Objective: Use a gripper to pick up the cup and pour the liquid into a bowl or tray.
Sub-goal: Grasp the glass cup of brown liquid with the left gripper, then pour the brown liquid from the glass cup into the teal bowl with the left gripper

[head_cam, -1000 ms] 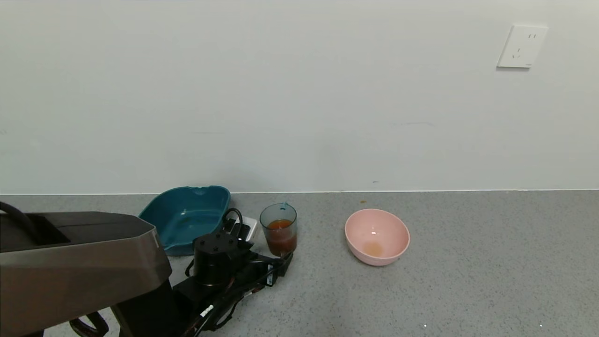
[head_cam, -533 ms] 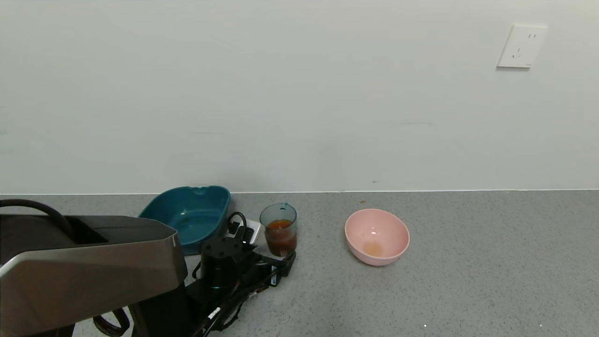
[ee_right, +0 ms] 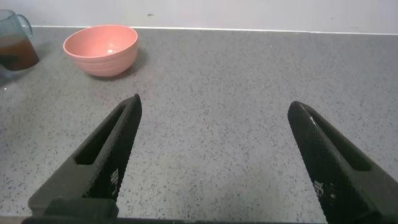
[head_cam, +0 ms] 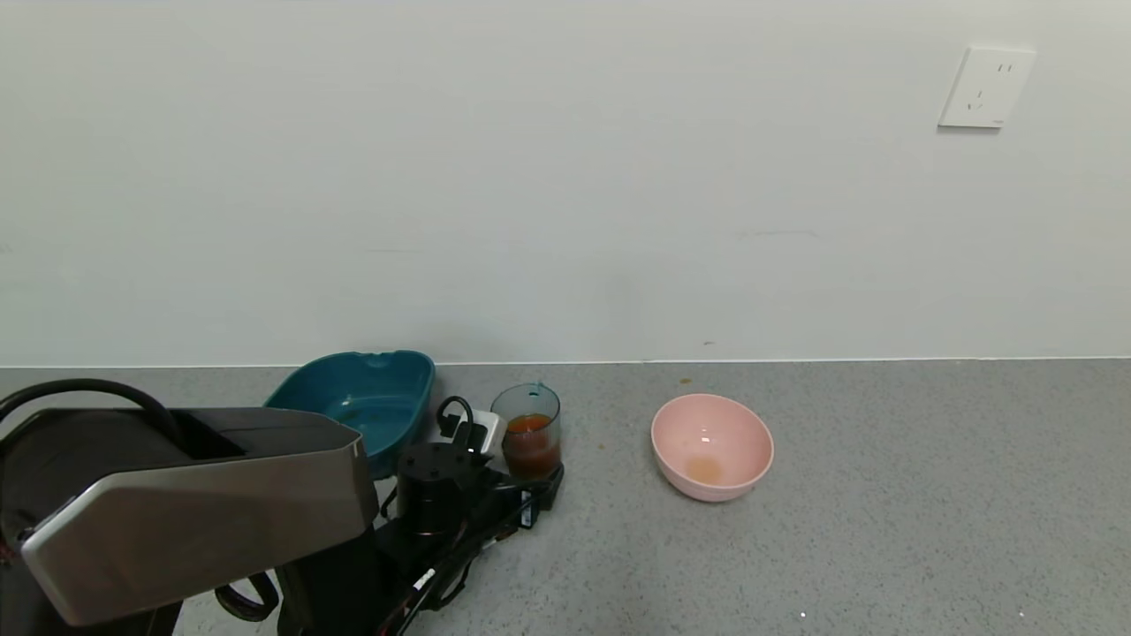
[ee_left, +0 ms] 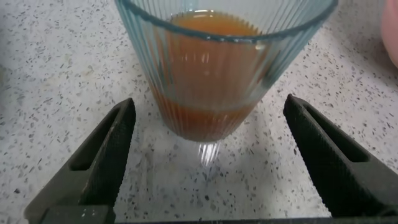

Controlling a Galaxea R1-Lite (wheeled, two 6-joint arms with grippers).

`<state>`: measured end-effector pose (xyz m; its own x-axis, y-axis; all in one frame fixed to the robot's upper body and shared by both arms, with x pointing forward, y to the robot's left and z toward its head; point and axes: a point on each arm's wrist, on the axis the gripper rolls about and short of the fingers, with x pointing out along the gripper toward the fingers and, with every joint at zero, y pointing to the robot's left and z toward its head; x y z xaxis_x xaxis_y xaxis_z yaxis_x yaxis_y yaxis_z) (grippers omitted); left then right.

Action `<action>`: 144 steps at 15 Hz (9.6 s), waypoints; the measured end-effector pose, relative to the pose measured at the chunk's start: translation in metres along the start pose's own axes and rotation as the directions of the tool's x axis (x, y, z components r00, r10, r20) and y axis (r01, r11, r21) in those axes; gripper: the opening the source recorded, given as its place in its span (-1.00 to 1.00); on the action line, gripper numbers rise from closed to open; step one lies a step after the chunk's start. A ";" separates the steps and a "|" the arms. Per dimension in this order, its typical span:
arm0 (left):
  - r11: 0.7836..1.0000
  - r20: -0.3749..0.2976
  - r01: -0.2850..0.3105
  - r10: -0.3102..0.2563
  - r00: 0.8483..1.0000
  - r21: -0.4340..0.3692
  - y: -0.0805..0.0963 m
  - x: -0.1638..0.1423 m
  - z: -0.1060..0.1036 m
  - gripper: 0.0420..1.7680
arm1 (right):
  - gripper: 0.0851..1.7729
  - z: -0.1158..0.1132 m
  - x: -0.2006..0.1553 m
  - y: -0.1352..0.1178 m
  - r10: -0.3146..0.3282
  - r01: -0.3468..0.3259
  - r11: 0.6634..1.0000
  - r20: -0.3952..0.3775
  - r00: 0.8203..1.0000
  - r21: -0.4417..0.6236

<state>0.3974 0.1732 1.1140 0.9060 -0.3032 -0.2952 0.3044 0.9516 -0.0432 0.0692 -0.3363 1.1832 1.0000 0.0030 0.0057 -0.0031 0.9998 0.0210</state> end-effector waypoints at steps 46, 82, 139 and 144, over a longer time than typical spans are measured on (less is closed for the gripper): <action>0.999 0.129 -0.042 0.044 0.991 -0.016 -0.007 0.038 -0.010 0.94 | 0.93 0.000 0.000 0.000 0.000 0.000 1.000 0.000 1.000 0.000; 0.984 0.187 -0.165 0.175 0.967 -0.066 0.046 -0.027 0.144 0.41 | 0.93 0.000 0.000 0.000 -0.001 0.001 1.000 0.000 1.000 0.000; 0.808 0.106 -0.487 0.481 0.870 0.332 0.262 -0.080 0.089 0.41 | 0.93 0.000 0.000 0.000 0.000 0.000 1.000 0.000 1.000 0.000; 0.775 0.094 -0.490 0.497 0.863 0.400 0.260 -0.081 0.086 0.41 | 0.93 0.000 0.000 0.000 0.000 0.000 1.000 0.000 1.000 0.000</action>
<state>0.4286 0.4411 1.2092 0.9605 0.2065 -0.1866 -0.0902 0.8652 0.4933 0.0692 -0.3363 1.1833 1.0000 0.0026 0.0060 -0.0027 0.9998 0.0215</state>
